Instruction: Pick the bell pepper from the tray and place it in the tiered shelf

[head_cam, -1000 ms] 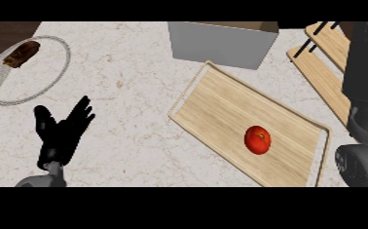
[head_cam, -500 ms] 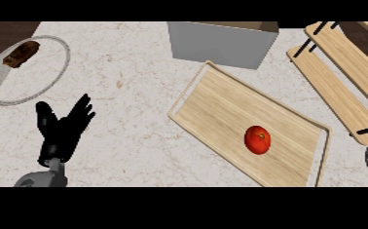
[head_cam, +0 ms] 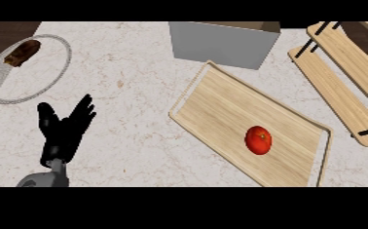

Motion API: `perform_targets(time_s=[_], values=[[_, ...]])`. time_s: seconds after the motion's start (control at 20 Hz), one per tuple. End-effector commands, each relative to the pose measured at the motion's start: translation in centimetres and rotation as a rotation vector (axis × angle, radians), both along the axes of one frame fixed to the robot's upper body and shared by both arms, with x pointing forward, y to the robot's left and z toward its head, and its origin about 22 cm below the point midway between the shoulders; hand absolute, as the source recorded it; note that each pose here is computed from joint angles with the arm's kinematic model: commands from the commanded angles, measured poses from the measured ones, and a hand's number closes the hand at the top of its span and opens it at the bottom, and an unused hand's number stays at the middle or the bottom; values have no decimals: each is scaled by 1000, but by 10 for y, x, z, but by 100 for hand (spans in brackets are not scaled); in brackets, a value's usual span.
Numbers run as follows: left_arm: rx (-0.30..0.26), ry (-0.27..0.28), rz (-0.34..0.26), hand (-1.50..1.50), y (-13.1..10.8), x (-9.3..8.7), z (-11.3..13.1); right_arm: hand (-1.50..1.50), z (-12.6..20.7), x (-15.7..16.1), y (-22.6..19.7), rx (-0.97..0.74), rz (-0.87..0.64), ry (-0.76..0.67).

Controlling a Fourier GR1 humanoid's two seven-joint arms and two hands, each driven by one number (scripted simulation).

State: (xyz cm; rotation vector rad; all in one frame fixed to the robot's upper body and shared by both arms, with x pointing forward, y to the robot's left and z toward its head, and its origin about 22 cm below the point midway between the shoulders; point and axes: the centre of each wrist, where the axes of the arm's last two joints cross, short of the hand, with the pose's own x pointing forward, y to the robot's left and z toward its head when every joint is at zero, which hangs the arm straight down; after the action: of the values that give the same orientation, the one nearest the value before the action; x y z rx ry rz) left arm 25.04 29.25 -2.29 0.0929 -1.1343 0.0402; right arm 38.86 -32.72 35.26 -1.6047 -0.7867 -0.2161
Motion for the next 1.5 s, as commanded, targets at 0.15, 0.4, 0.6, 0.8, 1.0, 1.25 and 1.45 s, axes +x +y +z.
perform_targets(time_s=[0.15, 0.4, 0.6, 0.8, 1.0, 1.25, 1.45], values=[[7, 15, 1, 0, 16, -14, -17, 150, -30, 12, -33, 4, -39, 13], [-20, 25, 1, 0, -5, 5, 4, 150, -59, 7, -41, -22, -4, -7], [-13, 29, -10, 0, -2, 1, 0, 150, -45, 6, -53, -30, 22, -13], [-2, 23, -9, 0, -11, -7, 5, 150, -29, 3, -44, -24, 23, 2], [-18, 23, -24, 0, -10, -3, -7, 150, -39, 18, -41, -59, 9, 126], [-6, 0, 6, 0, 0, -10, -6, -150, -33, -8, -51, 15, -57, -218], [-1, 31, 13, 0, -2, -10, -14, -150, -21, -17, -57, 68, -51, -366]])
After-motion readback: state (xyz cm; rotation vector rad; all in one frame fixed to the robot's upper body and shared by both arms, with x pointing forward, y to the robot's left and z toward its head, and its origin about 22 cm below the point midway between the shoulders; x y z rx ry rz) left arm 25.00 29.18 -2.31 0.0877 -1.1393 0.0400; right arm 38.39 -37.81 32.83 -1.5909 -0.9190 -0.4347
